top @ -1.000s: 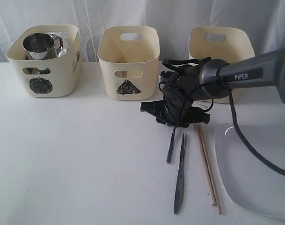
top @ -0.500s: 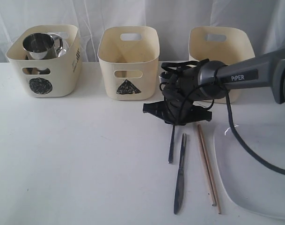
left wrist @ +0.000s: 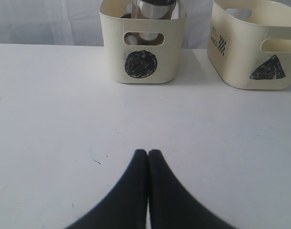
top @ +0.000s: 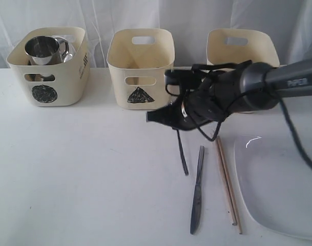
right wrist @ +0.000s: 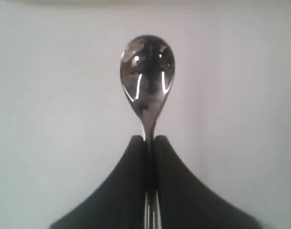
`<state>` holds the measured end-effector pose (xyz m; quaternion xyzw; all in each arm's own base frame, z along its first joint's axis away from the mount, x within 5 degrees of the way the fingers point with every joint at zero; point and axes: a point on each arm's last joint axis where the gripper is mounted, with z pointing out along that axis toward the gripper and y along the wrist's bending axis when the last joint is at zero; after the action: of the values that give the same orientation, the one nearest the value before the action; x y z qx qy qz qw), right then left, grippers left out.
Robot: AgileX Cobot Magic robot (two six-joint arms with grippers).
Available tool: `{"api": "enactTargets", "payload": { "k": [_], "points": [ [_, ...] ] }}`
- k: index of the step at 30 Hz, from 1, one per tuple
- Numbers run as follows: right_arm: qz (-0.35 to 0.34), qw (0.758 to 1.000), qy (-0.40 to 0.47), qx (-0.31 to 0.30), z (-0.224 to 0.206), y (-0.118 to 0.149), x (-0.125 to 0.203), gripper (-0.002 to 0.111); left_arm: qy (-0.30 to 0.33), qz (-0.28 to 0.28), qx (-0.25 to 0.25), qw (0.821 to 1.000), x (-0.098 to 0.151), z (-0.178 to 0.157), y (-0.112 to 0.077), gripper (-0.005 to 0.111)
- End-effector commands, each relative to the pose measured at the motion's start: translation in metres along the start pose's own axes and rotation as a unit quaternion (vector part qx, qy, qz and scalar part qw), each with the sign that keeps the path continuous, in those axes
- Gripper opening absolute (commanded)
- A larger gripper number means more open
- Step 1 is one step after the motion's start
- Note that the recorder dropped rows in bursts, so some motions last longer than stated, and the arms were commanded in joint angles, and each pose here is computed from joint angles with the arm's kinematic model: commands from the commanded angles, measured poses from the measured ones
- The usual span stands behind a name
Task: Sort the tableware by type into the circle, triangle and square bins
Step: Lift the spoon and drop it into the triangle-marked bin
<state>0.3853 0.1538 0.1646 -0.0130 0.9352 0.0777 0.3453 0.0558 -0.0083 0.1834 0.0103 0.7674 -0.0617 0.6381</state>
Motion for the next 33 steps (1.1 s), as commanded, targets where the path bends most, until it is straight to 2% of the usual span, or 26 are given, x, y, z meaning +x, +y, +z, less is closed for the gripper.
{"api": "enactTargets", "payload": {
  "k": [1,7,11,21,33],
  "points": [
    [-0.054,0.986,-0.138,-0.081,-0.055,0.01,-0.043,0.0,-0.003,-0.003,-0.002,1.0,0.001,0.0,0.0,0.0],
    [-0.025,0.959,-0.248,-0.136,-0.092,0.001,-0.076,0.0,-0.003,-0.003,-0.002,1.0,0.001,0.0,0.0,0.0],
    [0.018,0.95,-0.279,-0.14,-0.095,-0.009,-0.1,0.0,-0.003,-0.003,-0.002,1.0,0.001,0.0,0.0,0.0],
    [0.037,0.952,-0.284,-0.104,-0.051,-0.013,-0.145,0.0,-0.003,-0.003,-0.002,1.0,0.001,0.0,0.0,0.0],
    [0.035,0.937,-0.328,-0.114,-0.014,-0.007,-0.18,0.0,-0.003,-0.003,-0.002,1.0,0.001,0.0,0.0,0.0]
  ]
}}
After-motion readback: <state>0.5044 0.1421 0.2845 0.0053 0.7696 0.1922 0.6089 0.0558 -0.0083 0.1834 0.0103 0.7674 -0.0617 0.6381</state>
